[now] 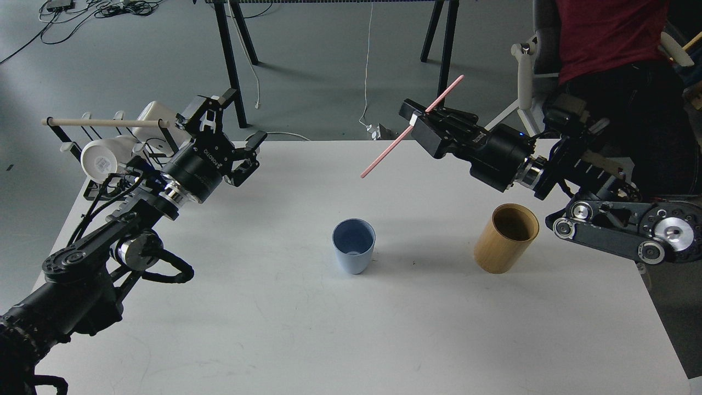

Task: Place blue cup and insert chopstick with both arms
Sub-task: 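Move the straw over the blue cup and lower it inside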

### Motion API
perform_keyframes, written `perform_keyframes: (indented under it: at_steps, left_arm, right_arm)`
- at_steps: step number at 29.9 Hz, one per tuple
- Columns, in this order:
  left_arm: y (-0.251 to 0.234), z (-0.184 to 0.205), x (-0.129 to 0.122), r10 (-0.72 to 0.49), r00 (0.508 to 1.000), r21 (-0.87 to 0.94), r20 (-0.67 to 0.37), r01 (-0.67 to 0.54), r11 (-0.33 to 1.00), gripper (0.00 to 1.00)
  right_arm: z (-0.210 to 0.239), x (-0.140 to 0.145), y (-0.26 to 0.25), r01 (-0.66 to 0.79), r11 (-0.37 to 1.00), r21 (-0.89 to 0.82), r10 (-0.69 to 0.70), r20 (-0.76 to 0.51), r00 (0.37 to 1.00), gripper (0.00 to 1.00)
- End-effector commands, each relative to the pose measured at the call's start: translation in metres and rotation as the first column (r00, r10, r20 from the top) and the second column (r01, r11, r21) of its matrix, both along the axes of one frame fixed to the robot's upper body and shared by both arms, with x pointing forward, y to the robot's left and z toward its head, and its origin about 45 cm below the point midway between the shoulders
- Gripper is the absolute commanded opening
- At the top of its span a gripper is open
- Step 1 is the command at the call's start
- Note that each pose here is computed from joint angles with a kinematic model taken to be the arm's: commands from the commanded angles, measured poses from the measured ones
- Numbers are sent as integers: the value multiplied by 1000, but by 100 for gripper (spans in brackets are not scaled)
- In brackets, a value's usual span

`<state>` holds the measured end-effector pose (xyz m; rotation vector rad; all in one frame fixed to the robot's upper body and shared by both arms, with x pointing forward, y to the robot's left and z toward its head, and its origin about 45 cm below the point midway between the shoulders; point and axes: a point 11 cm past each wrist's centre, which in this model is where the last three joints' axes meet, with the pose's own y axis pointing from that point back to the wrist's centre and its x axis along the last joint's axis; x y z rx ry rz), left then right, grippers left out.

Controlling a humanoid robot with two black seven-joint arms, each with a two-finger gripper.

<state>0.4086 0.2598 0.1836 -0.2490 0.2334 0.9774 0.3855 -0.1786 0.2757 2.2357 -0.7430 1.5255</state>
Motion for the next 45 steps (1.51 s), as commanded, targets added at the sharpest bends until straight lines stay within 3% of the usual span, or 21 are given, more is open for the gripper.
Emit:
perform_keyframes:
  at_steps: [1,20,45]
  left_arm:
    - [1,0,0,1,1000,1,-1,-1,1000,98]
    - [4,-4,-3,11,1000,-2,-10,-11,1000,98]
    - [3,-6,-4,11,1000,-5,-13,-11,1000,98]
  right_arm:
    - [-8,4,22,-56,996,-65,56,10,998,0]
    - [-69,0,65,-163,958,-236,160,-31,987,1]
    - [-75,2,60,-147,958,-245,142,-38,989,4]
